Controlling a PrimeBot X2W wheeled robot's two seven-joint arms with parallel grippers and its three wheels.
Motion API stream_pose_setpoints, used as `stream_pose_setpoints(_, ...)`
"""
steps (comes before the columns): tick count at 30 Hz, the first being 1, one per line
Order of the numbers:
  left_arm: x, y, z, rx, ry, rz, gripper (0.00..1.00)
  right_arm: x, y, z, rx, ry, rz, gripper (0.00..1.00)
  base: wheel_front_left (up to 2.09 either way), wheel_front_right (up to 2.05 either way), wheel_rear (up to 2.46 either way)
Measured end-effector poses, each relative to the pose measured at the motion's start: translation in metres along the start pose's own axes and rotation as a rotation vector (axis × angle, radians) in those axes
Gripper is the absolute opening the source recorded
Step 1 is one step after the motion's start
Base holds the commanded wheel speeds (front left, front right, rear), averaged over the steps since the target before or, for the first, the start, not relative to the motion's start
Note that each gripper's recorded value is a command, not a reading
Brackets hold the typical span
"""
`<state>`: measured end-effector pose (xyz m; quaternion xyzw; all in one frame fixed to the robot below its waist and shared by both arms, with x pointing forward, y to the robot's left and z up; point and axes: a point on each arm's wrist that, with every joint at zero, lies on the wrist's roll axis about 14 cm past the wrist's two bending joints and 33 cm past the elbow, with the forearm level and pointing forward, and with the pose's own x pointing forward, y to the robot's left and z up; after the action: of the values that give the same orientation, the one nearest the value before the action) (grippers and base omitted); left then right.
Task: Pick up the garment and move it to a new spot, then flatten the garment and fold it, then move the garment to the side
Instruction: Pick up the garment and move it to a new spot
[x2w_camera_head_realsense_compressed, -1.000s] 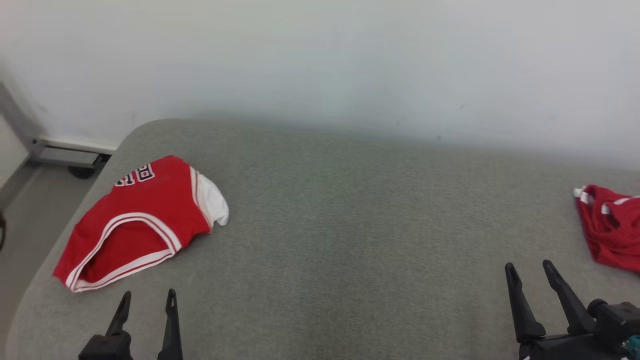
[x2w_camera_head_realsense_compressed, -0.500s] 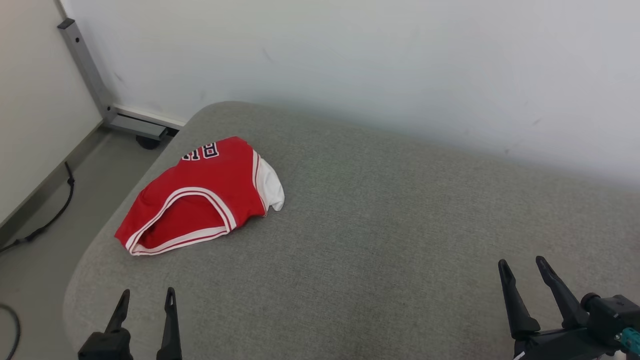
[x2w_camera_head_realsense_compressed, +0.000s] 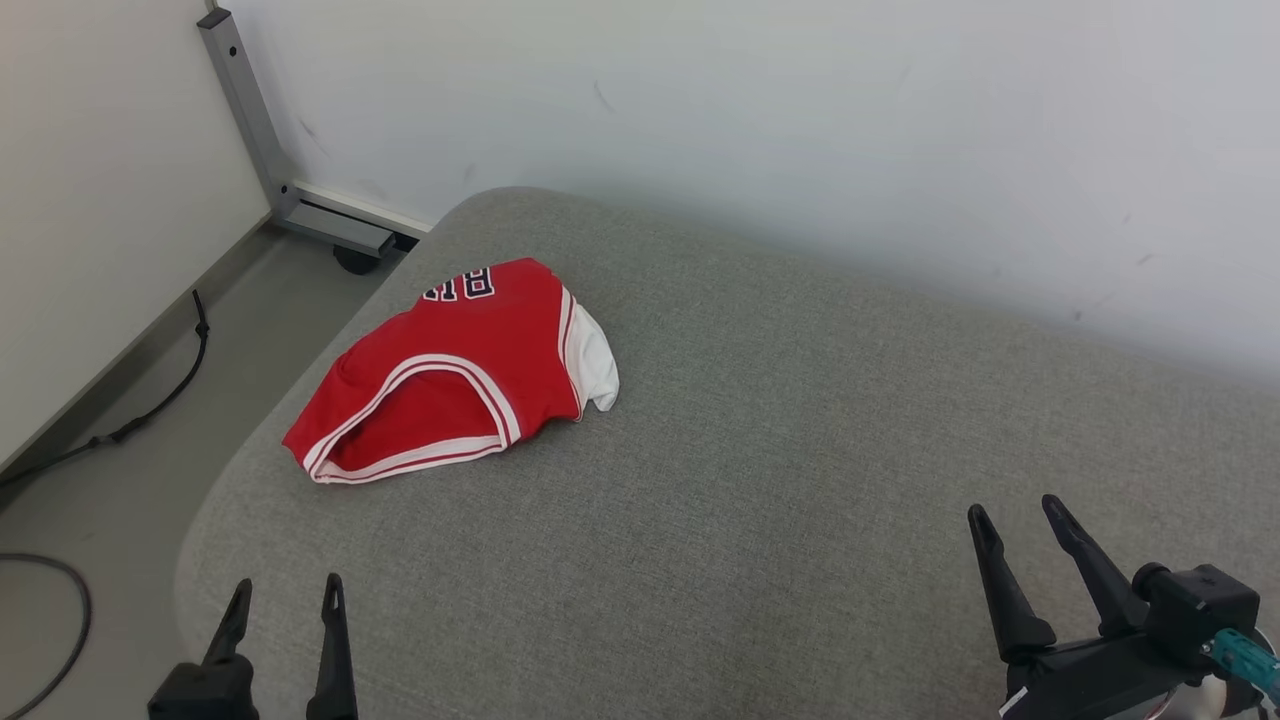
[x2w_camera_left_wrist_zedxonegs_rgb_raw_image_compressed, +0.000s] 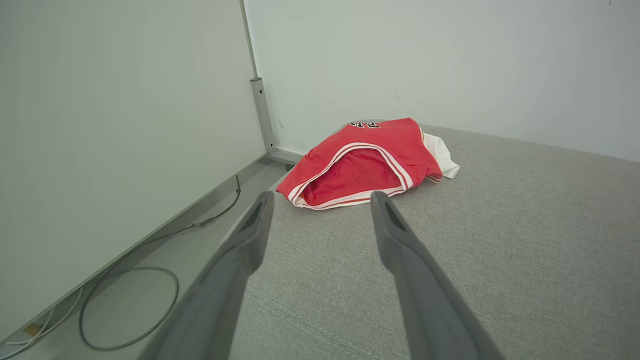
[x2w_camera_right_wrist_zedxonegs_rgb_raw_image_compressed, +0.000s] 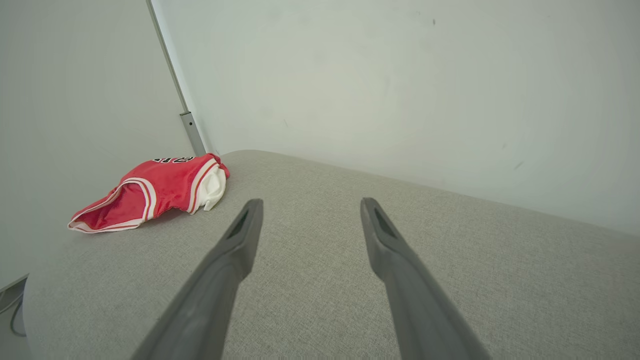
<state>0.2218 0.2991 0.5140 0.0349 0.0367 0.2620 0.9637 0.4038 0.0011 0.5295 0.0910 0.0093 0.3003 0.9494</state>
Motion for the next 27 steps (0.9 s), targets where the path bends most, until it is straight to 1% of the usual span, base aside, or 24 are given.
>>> stream_pose_setpoints(5,0.000,-0.002,-0.002,-0.023,0.011,-0.006,1.00,0.000,-0.001,-0.003,-0.001,0.012,0.000,1.00,0.00,0.00,0.00)
stream_pose_setpoints(9,0.010,-0.014,-0.002,-0.051,0.021,-0.064,1.00,0.000,-0.002,-0.006,0.002,0.019,-0.002,1.00,0.00,0.00,0.00)
stream_pose_setpoints(10,0.016,-0.016,0.001,-0.088,0.019,-0.072,1.00,0.000,-0.002,-0.007,0.002,0.024,-0.001,1.00,0.00,0.00,0.00)
stream_pose_setpoints(11,0.022,-0.017,0.003,-0.097,0.021,-0.082,1.00,0.001,-0.002,-0.008,0.001,0.029,0.003,1.00,0.00,0.00,0.00)
stream_pose_setpoints(18,0.068,-0.033,0.031,-0.042,-0.021,-0.171,1.00,0.004,-0.007,-0.007,-0.004,0.030,0.005,1.00,0.00,0.00,0.00)
stream_pose_setpoints(22,0.099,-0.035,0.048,-0.047,-0.041,-0.179,1.00,0.005,-0.019,-0.006,-0.017,0.034,-0.012,1.00,0.00,0.00,0.00)
stream_pose_setpoints(27,0.132,-0.050,0.049,-0.046,0.008,-0.225,1.00,0.003,-0.038,-0.007,-0.021,0.038,-0.047,1.00,0.00,0.00,0.00)
